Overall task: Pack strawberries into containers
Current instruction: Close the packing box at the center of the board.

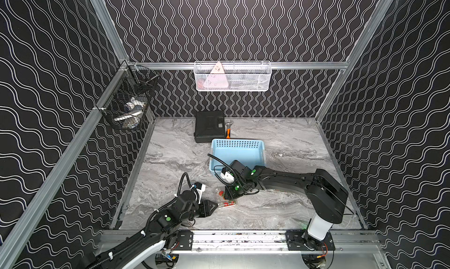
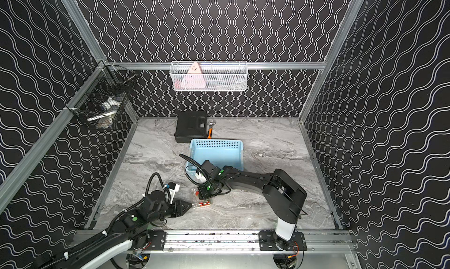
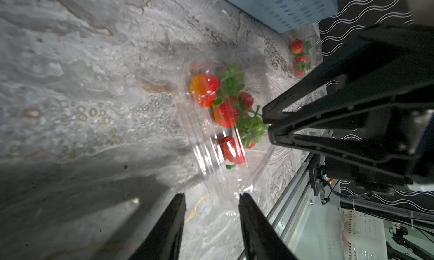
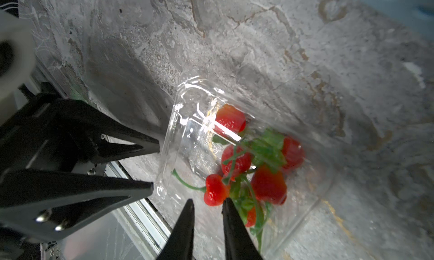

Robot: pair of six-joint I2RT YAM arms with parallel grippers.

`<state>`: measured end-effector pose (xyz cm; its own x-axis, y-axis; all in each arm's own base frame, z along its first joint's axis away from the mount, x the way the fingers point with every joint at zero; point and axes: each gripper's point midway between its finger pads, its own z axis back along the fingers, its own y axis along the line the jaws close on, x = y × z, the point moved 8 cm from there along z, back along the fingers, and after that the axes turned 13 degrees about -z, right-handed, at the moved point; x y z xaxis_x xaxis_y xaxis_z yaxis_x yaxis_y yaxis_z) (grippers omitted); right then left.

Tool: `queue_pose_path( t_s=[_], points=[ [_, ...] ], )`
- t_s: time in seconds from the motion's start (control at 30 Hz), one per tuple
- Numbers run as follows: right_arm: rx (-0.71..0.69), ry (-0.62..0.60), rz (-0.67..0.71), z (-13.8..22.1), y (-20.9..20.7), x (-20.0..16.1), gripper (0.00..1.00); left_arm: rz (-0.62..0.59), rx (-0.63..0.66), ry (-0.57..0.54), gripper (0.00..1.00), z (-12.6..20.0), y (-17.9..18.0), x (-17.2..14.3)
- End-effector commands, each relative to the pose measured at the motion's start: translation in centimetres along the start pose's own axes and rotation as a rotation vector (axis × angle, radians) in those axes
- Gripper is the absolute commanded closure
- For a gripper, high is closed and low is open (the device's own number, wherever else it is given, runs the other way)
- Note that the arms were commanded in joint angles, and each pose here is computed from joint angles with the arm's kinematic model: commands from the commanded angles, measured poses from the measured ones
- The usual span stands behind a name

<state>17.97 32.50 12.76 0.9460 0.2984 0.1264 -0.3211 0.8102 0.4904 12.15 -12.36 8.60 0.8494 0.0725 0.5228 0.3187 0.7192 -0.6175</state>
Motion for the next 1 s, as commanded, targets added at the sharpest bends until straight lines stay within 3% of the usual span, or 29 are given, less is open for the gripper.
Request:
queue_pose_path(
  t_s=[0.0, 0.47, 0.87, 0.97],
  points=[
    [-0.01, 0.004, 0.009, -0.1, 0.0, 0.0, 0.75, -0.01, -0.061, -0.036, 0.57, -0.3, -0.7, 0.7],
    [-0.001, 0.02, 0.008, -0.7, -0.1, -0.1, 0.76, -0.001, -0.08, -0.051, 0.59, -0.7, -0.9, 1.1],
    [0.004, 0.019, 0.007, -0.6, -0.2, -0.2, 0.76, 0.004, -0.079, -0.027, 0.69, -1.3, -0.4, 0.5],
    [0.013, 0.01, 0.014, -0.1, 0.2, 0.0, 0.76, -0.013, -0.067, -0.029, 0.6, -1.0, -0.7, 0.9]
  ],
)
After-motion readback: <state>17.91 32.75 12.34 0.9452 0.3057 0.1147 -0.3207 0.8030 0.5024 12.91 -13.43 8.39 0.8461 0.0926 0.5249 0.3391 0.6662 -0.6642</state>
